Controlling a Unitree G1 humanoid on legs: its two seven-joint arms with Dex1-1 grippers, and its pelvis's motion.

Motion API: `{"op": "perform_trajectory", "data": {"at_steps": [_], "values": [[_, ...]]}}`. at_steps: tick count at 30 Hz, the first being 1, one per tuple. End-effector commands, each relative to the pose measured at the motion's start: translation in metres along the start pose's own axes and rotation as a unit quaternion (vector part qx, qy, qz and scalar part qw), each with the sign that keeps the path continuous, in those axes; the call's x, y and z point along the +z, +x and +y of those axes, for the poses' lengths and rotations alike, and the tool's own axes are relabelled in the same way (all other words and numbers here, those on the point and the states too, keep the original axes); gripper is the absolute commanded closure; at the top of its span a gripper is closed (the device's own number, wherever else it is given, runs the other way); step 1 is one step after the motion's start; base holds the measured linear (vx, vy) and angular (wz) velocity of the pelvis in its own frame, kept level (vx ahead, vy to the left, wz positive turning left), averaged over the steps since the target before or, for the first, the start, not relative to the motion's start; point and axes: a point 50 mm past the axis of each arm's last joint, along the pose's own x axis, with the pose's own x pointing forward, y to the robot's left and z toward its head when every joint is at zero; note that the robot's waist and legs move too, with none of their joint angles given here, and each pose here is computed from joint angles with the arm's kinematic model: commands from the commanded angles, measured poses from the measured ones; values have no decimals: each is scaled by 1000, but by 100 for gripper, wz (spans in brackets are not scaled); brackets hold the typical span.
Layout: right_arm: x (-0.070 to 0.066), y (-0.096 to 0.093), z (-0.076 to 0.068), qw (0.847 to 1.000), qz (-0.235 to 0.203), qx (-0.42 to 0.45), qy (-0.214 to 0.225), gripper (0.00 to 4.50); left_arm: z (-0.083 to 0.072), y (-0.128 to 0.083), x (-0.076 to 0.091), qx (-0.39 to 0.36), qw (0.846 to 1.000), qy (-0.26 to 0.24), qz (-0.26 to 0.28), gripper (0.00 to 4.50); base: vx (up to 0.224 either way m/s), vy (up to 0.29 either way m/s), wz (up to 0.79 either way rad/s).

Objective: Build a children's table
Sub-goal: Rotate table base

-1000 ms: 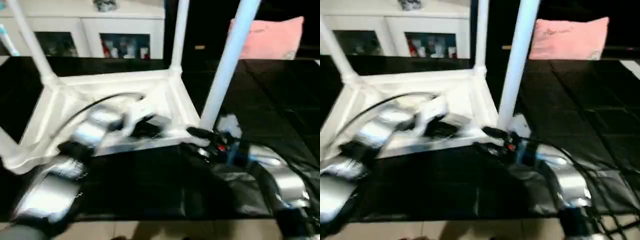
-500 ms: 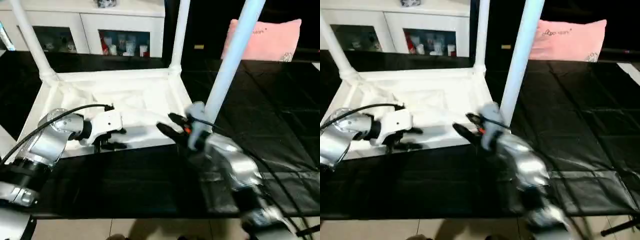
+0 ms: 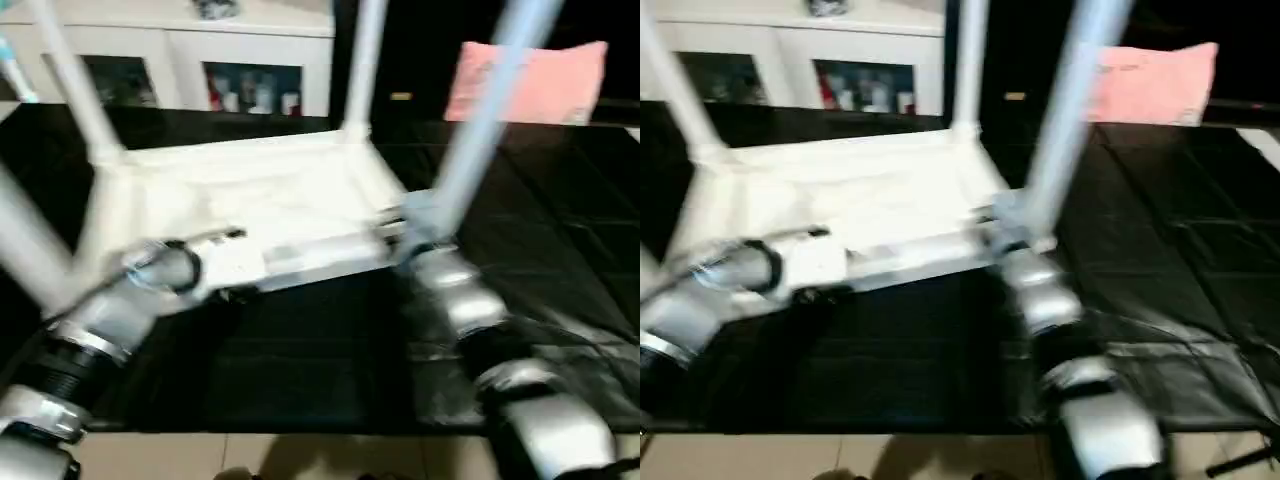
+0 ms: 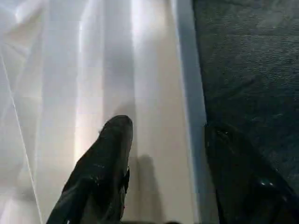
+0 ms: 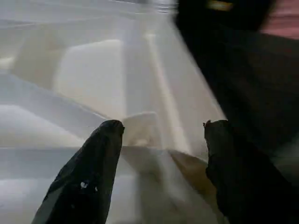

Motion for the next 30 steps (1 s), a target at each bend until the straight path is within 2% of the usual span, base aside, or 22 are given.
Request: {"op": "perform_trajectory", "data": {"at_steps": [1, 2, 5, 6, 9, 10, 11, 15, 17, 18, 19, 20, 26, 30], "values": [[-1, -1, -24, 999, 3, -48, 8, 152, 6, 0, -2, 26, 1000, 3, 10, 178, 0, 0, 0], [0, -2, -40, 997, 3, -72, 6, 152, 9, 3, 1, 42, 999, 2, 4, 178, 0, 0, 0], [0, -3, -48, 996, 3, -84, 5, 152, 10, 4, 3, 48, 999, 0, -2, 178, 0, 0, 0], [1, -5, -61, 995, 1, -96, 3, 152, 10, 6, 9, 55, 998, -13, -23, 178, 0, 0, 0], [5, -6, -70, 997, -9, -78, -5, 152, 9, 6, 21, 66, 992, -66, -85, 178, 0, 0, 0], [10, -5, -67, 999, -23, -41, -18, 152, 7, 2, 29, 71, 980, -117, -141, 178, 0, 0, 0], [11, -5, -65, 999, -28, -28, -21, 152, 6, 0, 31, 72, 976, -132, -157, 178, 0, 0, 0], [14, -6, -60, 999, -41, 13, 1, 152, 2, -6, 31, 73, 964, -175, -187, 178, 0, 0, 0], [16, -8, -51, 996, -58, 66, 10, 152, -4, -16, 24, 71, 952, -220, -201, 178, 0, 0, 0], [16, -12, -44, 992, -71, 105, 4, 152, -9, -25, 15, 67, 946, -249, -198, 178, 0, 0, 0], [16, -12, -44, 992, -71, 105, 4, 152, -9, -25, 15, 67, 946, -249, -198, 178, 0, 0, 0], [13, -20, -36, 986, -81, 148, 4, 152, -17, -38, 3, 37, 946, -264, -183, 178, 0, 0, 0], [-1, -50, -17, 961, -86, 264, -5, 152, -35, -77, -28, -44, 946, -297, -120, 178, 0, 0, 0], [-7, -62, -13, 949, -77, 305, -2, 152, -38, -88, -33, -57, 944, -306, -108, 178, 0, 0, 0]]}}
